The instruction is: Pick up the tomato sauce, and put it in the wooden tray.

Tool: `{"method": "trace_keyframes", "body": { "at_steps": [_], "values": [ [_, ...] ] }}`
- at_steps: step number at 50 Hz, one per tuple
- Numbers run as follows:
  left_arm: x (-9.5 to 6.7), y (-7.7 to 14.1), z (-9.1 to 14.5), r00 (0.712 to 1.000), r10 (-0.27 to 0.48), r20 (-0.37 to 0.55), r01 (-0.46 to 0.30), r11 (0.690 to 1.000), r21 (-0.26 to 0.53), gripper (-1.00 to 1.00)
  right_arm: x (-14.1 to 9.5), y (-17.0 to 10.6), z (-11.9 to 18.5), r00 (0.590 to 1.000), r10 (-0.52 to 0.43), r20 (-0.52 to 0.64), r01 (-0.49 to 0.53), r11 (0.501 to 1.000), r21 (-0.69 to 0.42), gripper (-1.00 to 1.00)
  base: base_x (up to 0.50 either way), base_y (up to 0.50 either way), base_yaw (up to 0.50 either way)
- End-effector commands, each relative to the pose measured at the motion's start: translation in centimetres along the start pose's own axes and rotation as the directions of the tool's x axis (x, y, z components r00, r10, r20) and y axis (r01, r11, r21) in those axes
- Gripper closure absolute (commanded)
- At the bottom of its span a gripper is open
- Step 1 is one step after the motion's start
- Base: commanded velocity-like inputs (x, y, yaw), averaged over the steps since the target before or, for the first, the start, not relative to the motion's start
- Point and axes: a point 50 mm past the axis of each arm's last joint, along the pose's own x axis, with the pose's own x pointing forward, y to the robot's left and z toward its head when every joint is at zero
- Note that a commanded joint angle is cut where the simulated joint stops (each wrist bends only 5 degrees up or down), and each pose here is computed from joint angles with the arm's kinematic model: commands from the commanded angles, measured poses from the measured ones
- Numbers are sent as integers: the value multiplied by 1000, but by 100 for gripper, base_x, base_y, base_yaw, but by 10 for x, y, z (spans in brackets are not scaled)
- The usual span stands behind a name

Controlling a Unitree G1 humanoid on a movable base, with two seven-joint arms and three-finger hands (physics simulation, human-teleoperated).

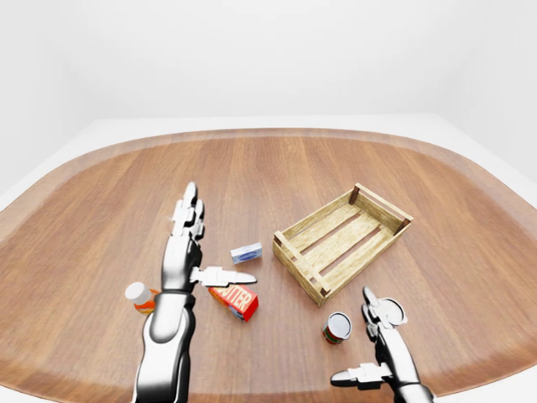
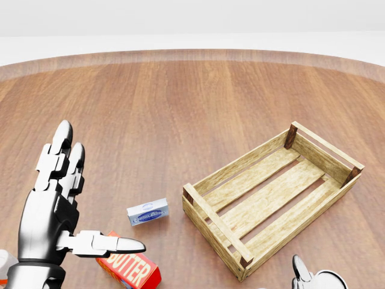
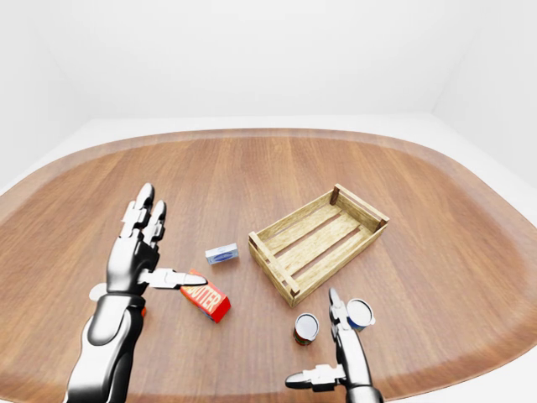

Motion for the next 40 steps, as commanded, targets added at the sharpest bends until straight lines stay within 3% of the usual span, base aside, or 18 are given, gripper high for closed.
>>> {"method": "trace_keyframes", "body": {
  "at_steps": [1,20,40],
  "values": [
    [0,-1,-1,1000,-2,-6,2,1000,1,-100,9,-2,-4,1000,-13,-15,13,1000,-8,-100,0,0,0],
    [-1,-2,-3,1000,-7,-16,7,1000,3,-100,20,3,8,999,-11,37,13,999,-53,-100,0,0,0],
    [-2,-3,-5,1000,-13,-25,13,1000,5,-100,32,15,-4,1000,3,-12,-4,998,-65,-100,0,0,0]
  ]
}}
